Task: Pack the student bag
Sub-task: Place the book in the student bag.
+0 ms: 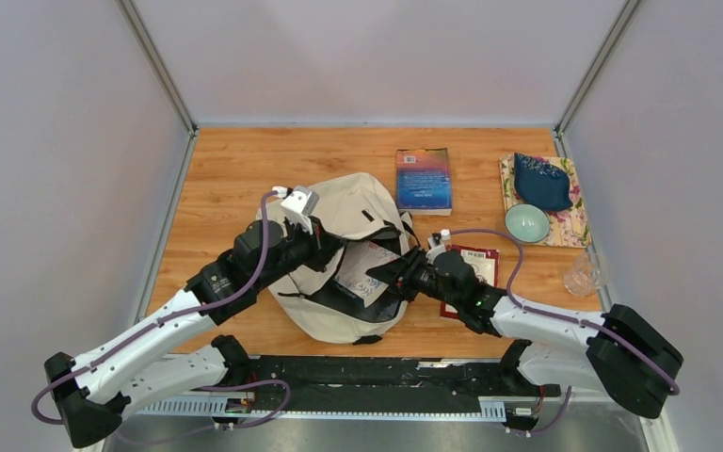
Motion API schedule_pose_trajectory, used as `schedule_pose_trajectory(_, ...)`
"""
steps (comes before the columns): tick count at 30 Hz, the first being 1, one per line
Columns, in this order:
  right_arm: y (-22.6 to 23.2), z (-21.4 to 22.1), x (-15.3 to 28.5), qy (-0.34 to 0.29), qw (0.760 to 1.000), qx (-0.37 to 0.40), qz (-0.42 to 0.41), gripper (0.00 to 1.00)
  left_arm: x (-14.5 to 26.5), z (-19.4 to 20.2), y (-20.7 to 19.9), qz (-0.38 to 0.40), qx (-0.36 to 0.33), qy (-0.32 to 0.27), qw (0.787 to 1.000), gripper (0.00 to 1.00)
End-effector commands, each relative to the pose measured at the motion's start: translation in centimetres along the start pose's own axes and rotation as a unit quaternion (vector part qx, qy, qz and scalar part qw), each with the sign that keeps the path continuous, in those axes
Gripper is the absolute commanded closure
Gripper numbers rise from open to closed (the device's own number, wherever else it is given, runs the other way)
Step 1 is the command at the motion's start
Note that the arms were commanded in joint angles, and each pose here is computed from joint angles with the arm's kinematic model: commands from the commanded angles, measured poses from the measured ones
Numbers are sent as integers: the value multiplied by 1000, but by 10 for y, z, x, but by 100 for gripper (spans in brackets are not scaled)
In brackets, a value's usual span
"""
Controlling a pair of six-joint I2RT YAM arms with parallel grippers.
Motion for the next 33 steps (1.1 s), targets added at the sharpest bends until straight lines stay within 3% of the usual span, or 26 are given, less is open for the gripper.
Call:
schedule_pose_trajectory(1, 80, 4, -9, -27, 988, 39, -144, 100, 8, -33, -23, 65, -3, -73, 995, 100)
schedule_pose_trajectory(5, 69, 3, -40, -68, 987, 68, -127, 100, 11, -38, -22, 59, -3, -82, 995, 100)
schedule_pose_trajectory(15, 67, -16, -99, -190, 966, 25, -172, 100, 20, -39, -13, 33, 3, -84, 996, 100)
schedule_pose_trajectory(19, 63, -19, -123, -201, 968, 19, -152, 97, 22, -32, -3, 8, 7, -82, 997, 100)
schedule_pose_trajectory(22, 44, -19, -143, -198, 976, 30, -90, 75, 22, -25, 5, -12, 13, -77, 997, 100)
schedule_pose_trajectory(23, 38, -18, -146, -194, 978, 33, -76, 62, 23, -23, 6, -15, 15, -76, 997, 100)
schedule_pose_trajectory(28, -2, -15, -136, -169, 983, 73, 12, 34, 26, -14, 21, -52, 20, -76, 996, 100)
schedule_pose_trajectory(29, -4, -14, -127, -163, 983, 80, 15, 12, 26, -12, 24, -59, 20, -74, 995, 100)
schedule_pose_trajectory(33, -14, -2, -108, -117, 983, 125, 72, 10, 26, -5, 33, -82, 16, -66, 994, 100)
Point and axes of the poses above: each gripper's point midway between its finger pads, its own x axis back along the fingers, its own y axis along the line the jaws close on, z = x × y, the point moved 2 cm from there along x, back along the fingers, and after that the axes turned 4 degrees about -x, right-handed, at the moved point
